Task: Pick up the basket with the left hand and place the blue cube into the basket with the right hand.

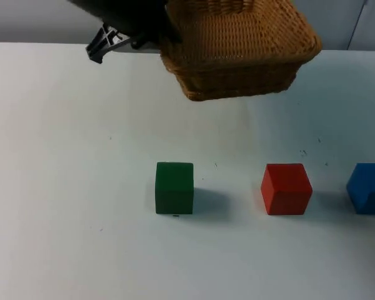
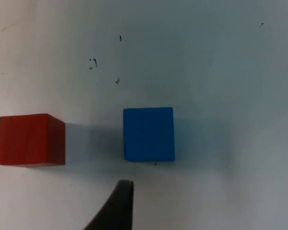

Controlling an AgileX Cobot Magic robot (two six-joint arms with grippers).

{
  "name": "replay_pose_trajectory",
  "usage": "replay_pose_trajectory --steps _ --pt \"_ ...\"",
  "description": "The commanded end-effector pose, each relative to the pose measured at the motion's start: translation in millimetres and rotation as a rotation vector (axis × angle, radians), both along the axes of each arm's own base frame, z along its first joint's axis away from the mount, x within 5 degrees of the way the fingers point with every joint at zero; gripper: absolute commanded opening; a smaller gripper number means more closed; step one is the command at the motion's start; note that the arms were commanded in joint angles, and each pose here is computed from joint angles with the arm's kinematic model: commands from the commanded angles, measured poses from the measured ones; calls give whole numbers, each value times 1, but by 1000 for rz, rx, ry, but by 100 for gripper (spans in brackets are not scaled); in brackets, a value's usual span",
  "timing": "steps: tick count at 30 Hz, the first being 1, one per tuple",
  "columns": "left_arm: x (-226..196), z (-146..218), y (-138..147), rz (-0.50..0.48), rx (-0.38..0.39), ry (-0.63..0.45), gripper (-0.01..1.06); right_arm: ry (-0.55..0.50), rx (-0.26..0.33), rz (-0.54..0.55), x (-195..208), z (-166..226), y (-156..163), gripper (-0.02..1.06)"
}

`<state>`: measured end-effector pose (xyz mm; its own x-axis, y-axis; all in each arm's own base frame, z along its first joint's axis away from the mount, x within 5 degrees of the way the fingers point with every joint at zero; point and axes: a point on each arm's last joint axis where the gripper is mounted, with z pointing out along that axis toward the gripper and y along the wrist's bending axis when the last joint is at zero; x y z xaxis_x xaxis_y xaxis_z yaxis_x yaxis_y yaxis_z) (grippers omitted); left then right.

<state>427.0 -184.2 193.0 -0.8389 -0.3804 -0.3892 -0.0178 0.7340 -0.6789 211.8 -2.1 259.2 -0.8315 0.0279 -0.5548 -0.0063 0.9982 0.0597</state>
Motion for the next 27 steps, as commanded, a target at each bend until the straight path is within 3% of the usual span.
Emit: replay_pose_trajectory --steps 1,11,19,27 --pt "-12 19 14 30 -9 -57 0 -4 -1 -4 2 1 -1 99" --pt "-86 21 94 80 118 -39 0 4 56 -23 1 1 2 99" --pt "-130 13 125 124 152 -3 0 41 44 6 -2 -1 3 99" --pt "-154 5 130 118 152 20 0 75 68 6 -5 -2 4 99"
